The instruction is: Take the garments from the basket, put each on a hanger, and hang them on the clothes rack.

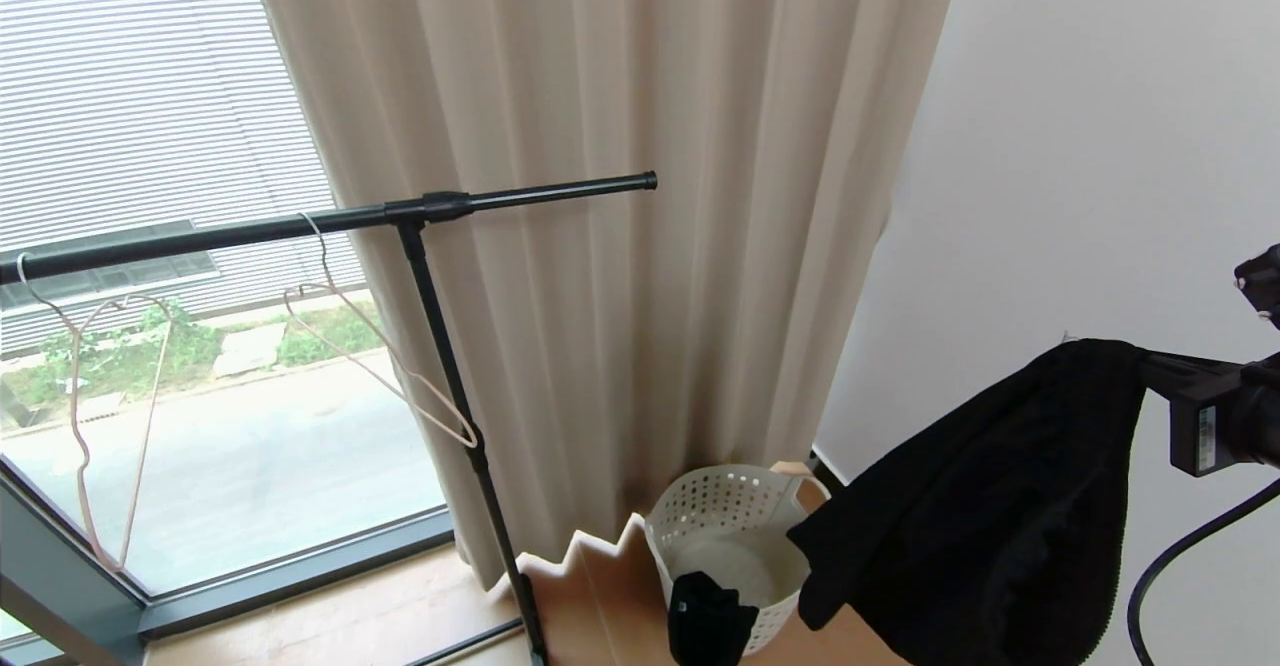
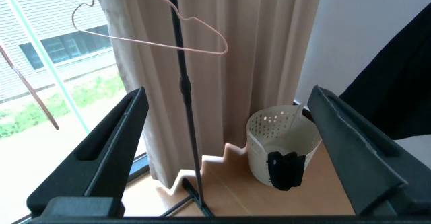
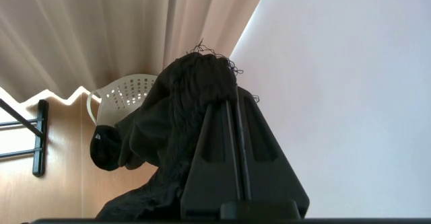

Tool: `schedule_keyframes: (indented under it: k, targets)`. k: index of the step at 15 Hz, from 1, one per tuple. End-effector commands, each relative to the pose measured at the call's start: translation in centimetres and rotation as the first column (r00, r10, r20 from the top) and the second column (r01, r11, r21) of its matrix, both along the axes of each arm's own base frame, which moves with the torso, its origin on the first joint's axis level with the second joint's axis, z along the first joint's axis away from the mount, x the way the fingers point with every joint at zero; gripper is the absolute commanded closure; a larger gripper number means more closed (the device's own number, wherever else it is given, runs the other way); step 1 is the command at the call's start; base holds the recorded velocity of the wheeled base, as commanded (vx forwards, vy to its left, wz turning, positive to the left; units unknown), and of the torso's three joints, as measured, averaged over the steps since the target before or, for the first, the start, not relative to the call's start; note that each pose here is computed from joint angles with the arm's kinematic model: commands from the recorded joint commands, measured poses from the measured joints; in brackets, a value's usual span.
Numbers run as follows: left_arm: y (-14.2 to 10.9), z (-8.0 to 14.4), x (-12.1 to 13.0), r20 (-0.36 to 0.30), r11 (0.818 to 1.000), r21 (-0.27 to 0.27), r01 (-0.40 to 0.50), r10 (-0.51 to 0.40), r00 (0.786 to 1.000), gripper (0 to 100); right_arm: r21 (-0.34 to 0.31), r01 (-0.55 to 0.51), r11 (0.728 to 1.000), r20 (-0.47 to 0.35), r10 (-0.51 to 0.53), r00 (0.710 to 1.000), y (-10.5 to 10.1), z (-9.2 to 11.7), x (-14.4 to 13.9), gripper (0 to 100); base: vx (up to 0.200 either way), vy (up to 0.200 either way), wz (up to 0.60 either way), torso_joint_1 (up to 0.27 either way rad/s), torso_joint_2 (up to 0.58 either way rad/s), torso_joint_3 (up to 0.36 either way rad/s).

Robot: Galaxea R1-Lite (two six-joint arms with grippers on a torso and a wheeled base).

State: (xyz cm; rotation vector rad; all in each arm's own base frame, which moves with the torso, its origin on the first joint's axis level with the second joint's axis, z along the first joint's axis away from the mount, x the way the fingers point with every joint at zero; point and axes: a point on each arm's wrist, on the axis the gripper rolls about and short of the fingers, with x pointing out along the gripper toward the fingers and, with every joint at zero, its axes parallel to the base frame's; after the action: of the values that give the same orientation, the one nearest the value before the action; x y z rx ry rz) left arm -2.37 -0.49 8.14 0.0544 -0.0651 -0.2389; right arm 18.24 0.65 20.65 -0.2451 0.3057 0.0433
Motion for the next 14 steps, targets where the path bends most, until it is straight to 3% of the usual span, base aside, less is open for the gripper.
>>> schedule_keyframes:
  k: [1,5,12,14]
  targets:
    - [0.01,0.00,0.01,-0.002,1.000,-0.002,-0.003,0.003,1.000,0,0.000,-0.001,1.000,-0.002,0.001,1.000,0.01,-0.04,0.05,100,0.000,0.000,0.00,0.173,-0.36,-0.017]
    - [0.01,0.00,0.01,-0.002,1.000,-0.002,-0.003,0.003,1.000,0,-0.001,-0.001,1.000,-0.009,0.001,1.000,0.01,-0.27,-0.06,100,0.000,0.000,0.00,0.162,-0.35,-0.150]
    - [0.01,0.00,0.01,-0.002,1.000,-0.002,-0.003,0.003,1.000,0,-0.015,-0.007,1.000,-0.009,0.007,1.000,0.01,-0.38,-0.09,100,0.000,0.000,0.00,0.013,-0.02,-0.012]
    - [0.01,0.02,0.01,0.000,1.000,-0.002,-0.003,0.003,1.000,0,-0.015,-0.007,1.000,-0.009,0.007,1.000,0.01,-0.40,-0.13,100,0.000,0.000,0.60,0.005,0.00,0.002]
